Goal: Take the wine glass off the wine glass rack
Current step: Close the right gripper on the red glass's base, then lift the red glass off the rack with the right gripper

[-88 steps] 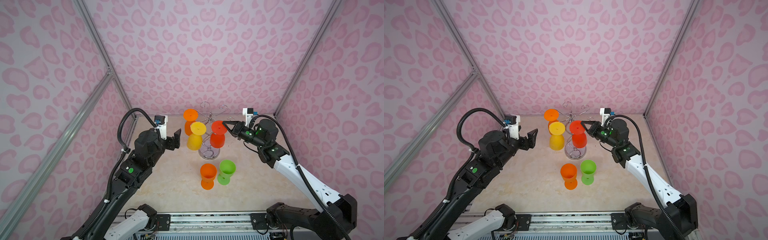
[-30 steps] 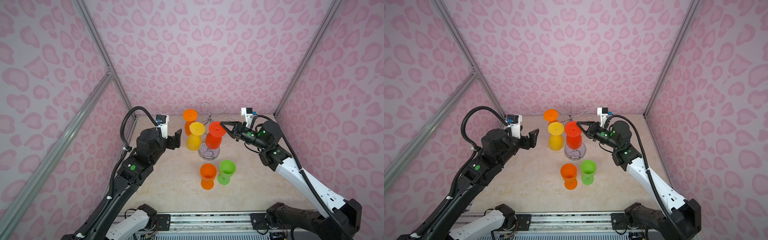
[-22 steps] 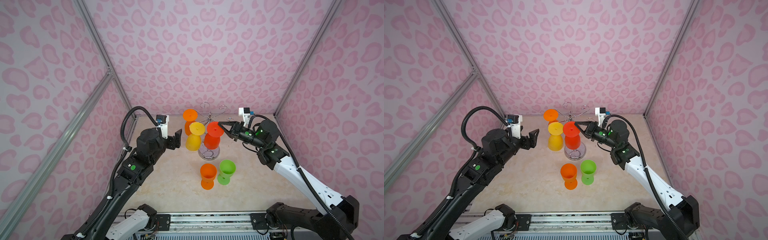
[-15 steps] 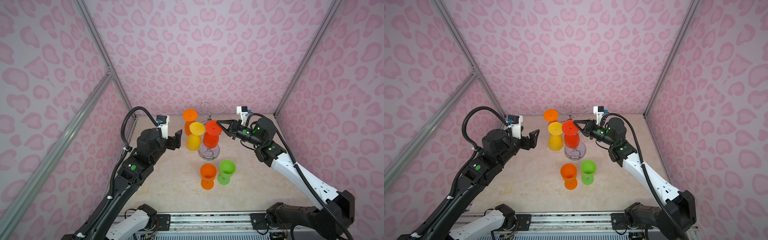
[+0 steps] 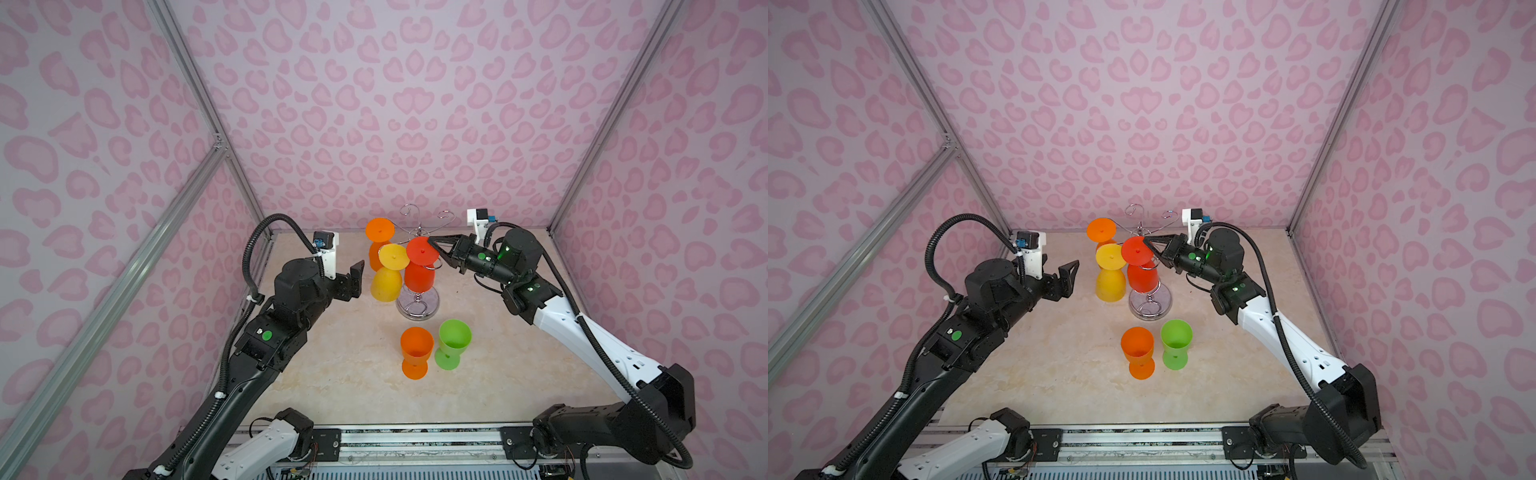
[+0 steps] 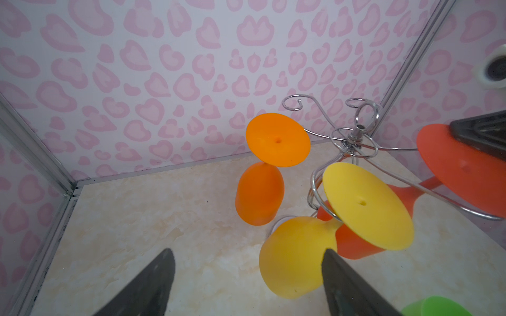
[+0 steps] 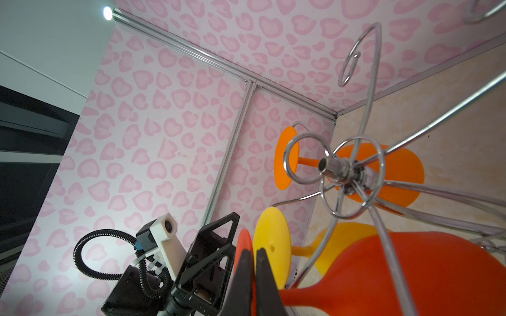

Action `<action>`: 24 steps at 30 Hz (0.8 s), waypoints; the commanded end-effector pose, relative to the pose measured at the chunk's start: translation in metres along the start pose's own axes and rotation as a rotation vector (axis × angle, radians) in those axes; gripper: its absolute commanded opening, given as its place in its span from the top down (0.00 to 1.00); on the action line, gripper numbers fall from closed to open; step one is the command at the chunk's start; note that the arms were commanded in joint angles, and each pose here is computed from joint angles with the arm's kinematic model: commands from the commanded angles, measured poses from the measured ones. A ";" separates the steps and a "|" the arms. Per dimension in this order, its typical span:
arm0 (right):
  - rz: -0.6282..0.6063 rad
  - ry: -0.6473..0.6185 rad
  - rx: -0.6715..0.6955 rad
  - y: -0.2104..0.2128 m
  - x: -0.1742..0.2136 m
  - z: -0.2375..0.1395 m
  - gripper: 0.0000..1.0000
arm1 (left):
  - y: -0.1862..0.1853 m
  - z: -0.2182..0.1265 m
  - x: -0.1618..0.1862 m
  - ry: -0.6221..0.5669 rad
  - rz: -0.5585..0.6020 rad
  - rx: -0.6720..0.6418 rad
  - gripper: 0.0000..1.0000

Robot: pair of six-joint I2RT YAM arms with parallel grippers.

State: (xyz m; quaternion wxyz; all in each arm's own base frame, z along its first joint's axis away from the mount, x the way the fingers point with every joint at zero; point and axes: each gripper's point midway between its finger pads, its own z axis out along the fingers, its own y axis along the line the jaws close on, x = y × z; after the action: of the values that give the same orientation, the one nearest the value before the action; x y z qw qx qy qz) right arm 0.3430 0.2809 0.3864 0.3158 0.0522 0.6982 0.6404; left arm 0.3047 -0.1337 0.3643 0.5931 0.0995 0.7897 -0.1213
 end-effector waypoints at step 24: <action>-0.075 -0.064 0.173 -0.016 -0.022 -0.026 1.00 | -0.003 0.003 0.000 0.001 0.000 0.022 0.15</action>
State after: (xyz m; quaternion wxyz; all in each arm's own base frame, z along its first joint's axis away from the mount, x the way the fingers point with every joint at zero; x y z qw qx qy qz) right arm 0.3511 0.2479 0.3843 0.3526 0.0725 0.7348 0.5749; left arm 0.3063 -0.1349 0.3616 0.5889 0.1017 0.7922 -0.1235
